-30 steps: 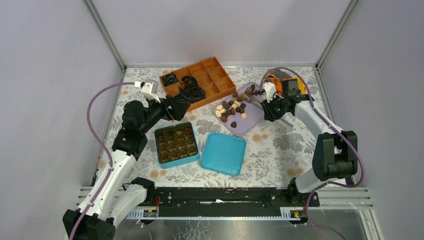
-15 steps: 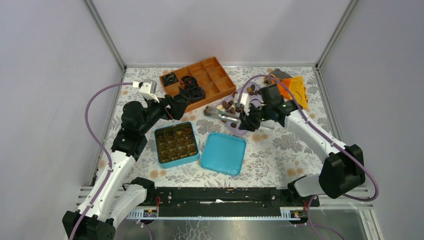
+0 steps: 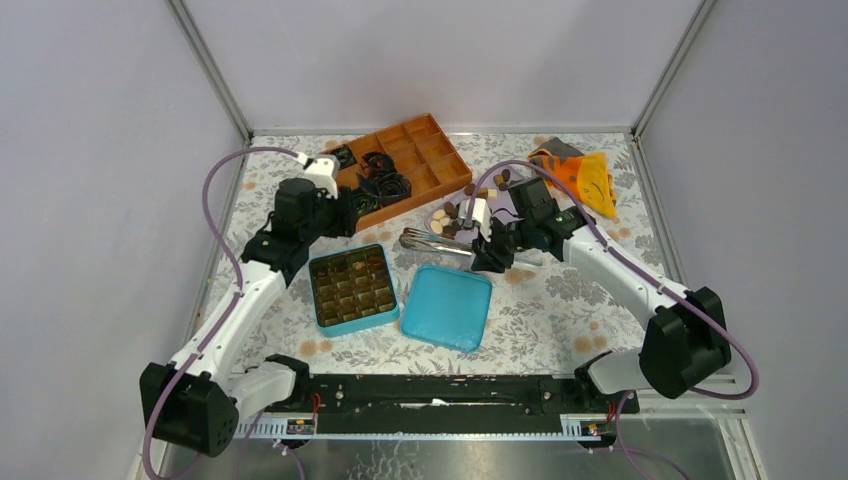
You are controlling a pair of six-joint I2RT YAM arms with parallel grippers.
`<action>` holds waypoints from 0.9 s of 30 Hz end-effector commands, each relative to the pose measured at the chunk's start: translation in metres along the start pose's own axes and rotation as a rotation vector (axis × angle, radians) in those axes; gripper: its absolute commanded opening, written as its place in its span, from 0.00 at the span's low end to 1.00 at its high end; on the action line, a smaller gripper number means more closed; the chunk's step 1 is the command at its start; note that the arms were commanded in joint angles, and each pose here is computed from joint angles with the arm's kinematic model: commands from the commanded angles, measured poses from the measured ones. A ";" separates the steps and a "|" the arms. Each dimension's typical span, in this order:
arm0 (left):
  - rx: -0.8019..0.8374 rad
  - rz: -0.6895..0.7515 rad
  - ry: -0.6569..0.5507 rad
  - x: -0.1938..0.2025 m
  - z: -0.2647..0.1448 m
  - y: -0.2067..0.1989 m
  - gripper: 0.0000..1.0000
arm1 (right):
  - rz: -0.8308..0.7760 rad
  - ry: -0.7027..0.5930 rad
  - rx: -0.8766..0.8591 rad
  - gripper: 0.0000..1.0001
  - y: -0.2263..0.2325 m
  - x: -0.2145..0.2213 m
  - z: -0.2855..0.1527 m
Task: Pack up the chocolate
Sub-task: Adjust the packing box at the center of the board.
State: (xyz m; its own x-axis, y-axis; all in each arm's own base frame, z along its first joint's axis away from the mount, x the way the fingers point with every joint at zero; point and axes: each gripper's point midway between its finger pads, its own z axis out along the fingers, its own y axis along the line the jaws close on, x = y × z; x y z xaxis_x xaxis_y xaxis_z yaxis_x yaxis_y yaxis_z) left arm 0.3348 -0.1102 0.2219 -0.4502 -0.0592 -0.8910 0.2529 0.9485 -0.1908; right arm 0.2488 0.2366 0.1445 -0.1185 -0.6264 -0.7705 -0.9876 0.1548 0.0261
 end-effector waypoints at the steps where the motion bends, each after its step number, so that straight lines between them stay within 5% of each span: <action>1: -0.177 0.154 0.173 0.033 -0.006 0.039 0.59 | -0.043 -0.078 0.061 0.00 -0.012 -0.023 -0.016; 8: -0.447 -0.031 0.213 0.058 -0.037 0.077 0.73 | -0.026 -0.086 0.058 0.00 -0.012 -0.020 -0.016; 17: -0.475 -0.286 0.438 0.129 -0.026 0.090 0.72 | 0.007 -0.103 0.068 0.00 -0.017 -0.018 -0.021; 27: -0.500 -0.350 0.563 0.166 -0.011 0.105 0.43 | 0.018 -0.112 0.074 0.00 -0.019 -0.017 -0.024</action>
State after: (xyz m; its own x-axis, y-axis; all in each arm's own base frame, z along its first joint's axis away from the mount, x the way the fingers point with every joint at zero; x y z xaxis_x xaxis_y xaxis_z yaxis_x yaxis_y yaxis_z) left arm 0.2743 -0.0156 0.0648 -0.8256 -0.3121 -0.4700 -0.3188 0.9454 -0.0677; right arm 0.2668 0.2170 0.1458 -0.1873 -0.5961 -0.7807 -0.9668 0.2523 0.0393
